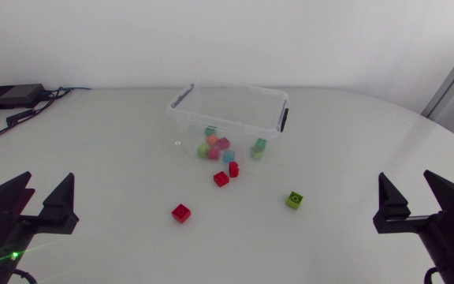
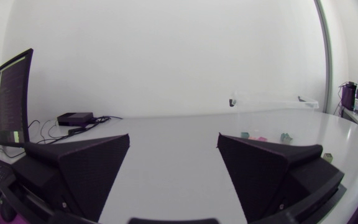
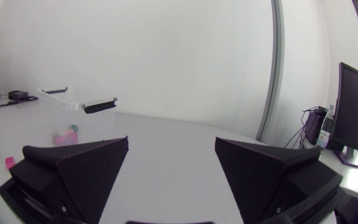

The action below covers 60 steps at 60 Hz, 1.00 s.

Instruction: Pick up the duplo bricks and place them in the container

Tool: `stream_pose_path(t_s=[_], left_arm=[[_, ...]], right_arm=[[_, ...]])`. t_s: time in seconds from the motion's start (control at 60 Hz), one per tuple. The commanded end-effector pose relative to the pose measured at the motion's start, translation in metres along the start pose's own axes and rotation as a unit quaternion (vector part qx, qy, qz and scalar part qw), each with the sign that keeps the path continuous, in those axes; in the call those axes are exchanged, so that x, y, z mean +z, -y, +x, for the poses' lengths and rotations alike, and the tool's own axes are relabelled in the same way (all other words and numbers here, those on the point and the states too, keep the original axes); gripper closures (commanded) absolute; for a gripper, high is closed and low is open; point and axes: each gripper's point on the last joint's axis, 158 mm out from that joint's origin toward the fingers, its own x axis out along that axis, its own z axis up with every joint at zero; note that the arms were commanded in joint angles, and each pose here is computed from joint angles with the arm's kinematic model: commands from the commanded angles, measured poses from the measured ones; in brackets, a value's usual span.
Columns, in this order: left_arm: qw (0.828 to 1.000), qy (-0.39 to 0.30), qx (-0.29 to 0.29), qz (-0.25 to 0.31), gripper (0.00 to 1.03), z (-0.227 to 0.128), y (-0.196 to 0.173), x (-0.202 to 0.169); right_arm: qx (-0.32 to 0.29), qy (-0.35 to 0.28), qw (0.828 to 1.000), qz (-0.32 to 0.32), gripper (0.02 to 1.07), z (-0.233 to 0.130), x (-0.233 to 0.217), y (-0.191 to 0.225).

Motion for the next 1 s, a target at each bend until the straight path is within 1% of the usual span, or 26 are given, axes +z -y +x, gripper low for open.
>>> stream_pose_path(t_s=[0.0, 0.567, 0.883, 0.983], left_arm=[[1.000, -0.003, -0.001, 0.006, 0.04, 0.000, 0.001, -0.005], [1.000, 0.001, -0.008, -0.002, 0.04, 0.000, 0.005, -0.004], [0.999, 0.039, -0.001, 0.001, 0.04, -0.007, 0.000, 0.038], [0.999, 0.041, -0.003, 0.001, 0.04, -0.007, 0.000, 0.045]], right_arm=[[0.008, -0.009, 1.000, 0.009, 0.06, 0.001, -0.008, -0.004], [0.009, -0.005, 1.000, 0.006, 0.06, 0.000, -0.007, -0.005], [0.015, 0.011, 1.000, 0.006, 0.06, -0.001, 0.006, -0.007], [0.018, 0.016, 1.000, 0.009, 0.06, 0.000, 0.014, -0.009]])
